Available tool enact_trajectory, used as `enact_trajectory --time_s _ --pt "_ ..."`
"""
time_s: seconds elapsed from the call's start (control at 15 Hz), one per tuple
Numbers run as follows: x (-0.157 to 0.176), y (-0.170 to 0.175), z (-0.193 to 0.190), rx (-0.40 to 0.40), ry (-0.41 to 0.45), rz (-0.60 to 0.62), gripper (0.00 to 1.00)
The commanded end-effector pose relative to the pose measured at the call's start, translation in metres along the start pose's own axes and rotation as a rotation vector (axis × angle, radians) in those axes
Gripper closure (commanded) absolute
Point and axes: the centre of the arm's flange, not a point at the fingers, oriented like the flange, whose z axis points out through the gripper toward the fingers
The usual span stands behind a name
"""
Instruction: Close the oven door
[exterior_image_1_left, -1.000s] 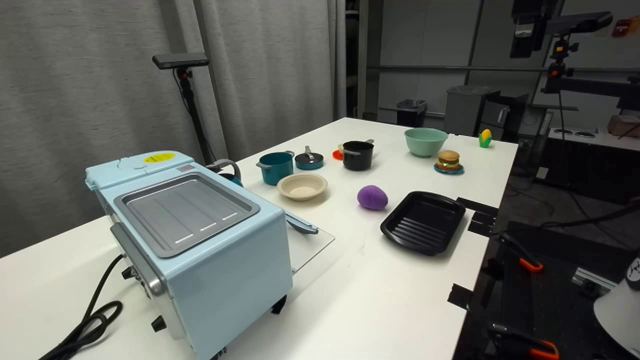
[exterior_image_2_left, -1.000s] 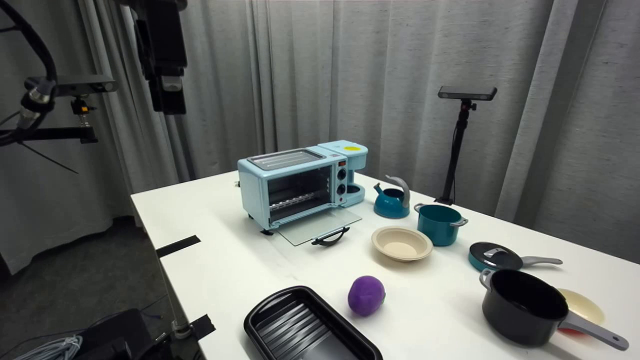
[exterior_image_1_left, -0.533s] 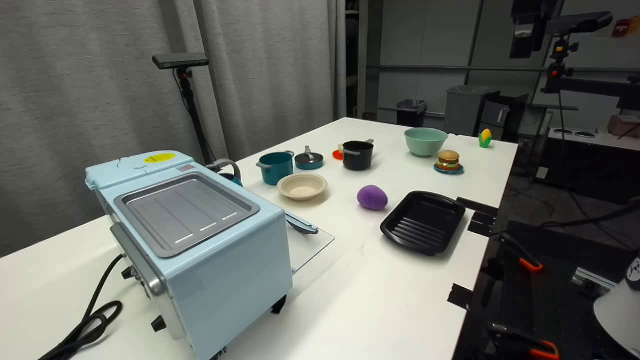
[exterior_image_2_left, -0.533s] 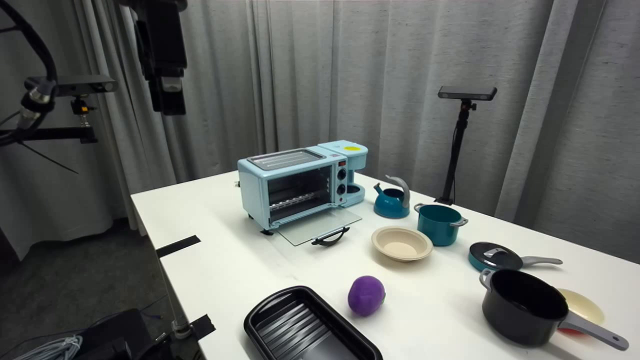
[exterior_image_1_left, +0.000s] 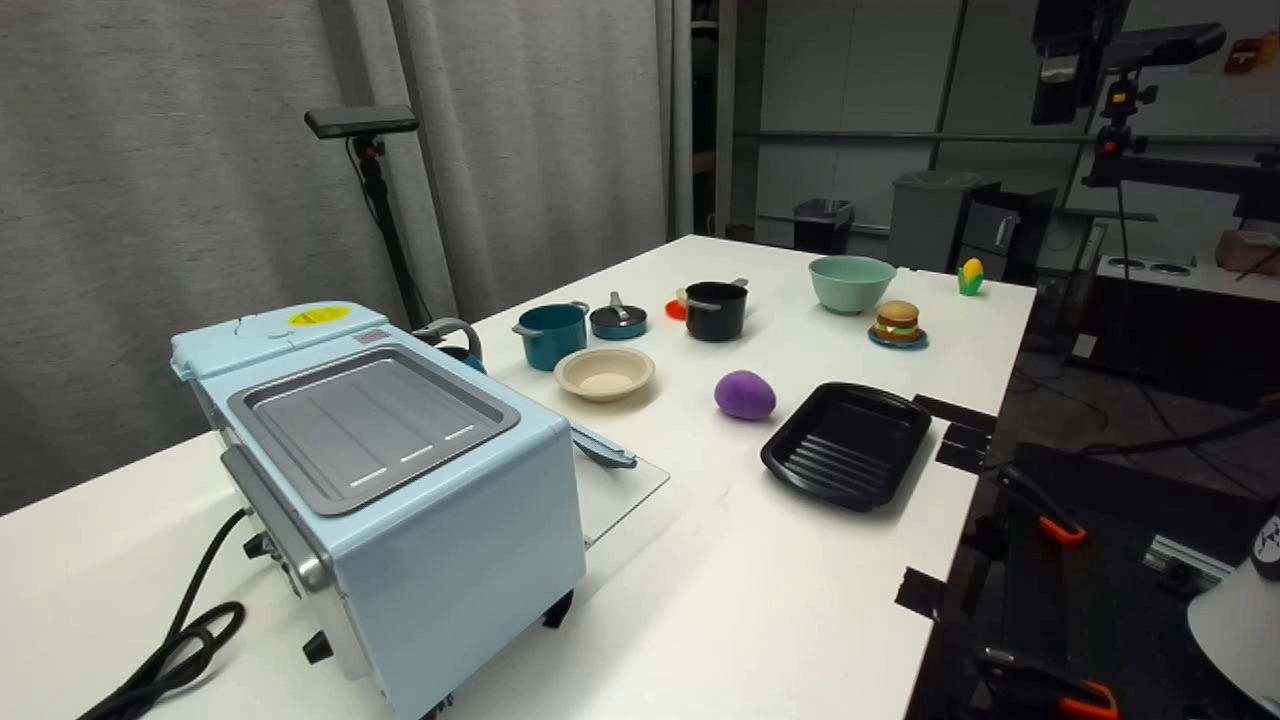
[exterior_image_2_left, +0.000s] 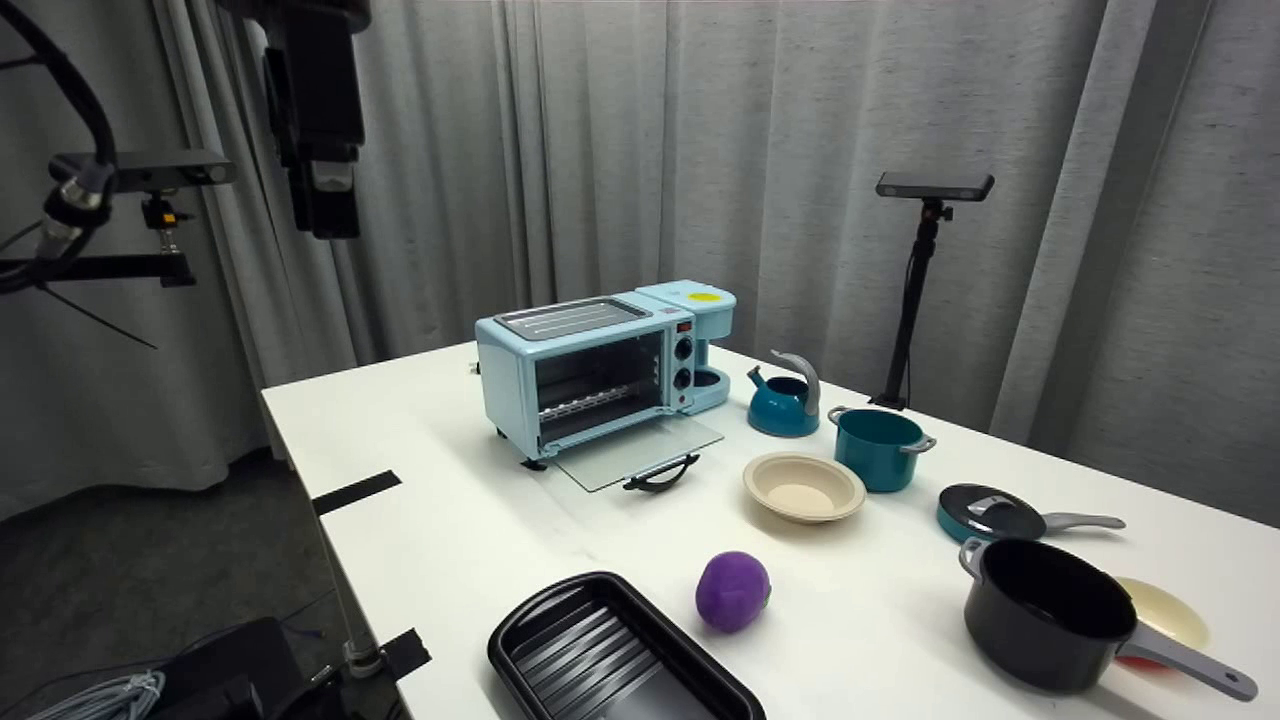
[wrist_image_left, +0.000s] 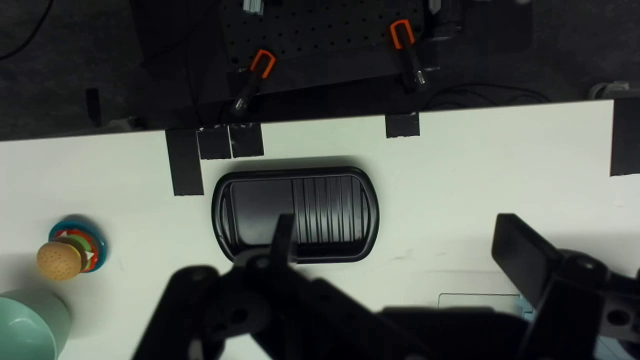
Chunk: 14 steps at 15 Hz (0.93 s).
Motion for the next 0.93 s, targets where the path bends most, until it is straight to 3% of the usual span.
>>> enact_trajectory --time_s 0.0,0.47,0.6,0.87 --pt "0.0 0.002 -0.003 -0.036 -0.007 -0.009 0.0" --pt "0.014 0.002 -0.008 -0.142 0.26 0.097 0.0" --pt "0.014 -0.001 -0.008 -0.126 0.236 0.139 0.0" --pt "0.006 -0.003 -0.005 -0.1 0.089 0.153 0.0"
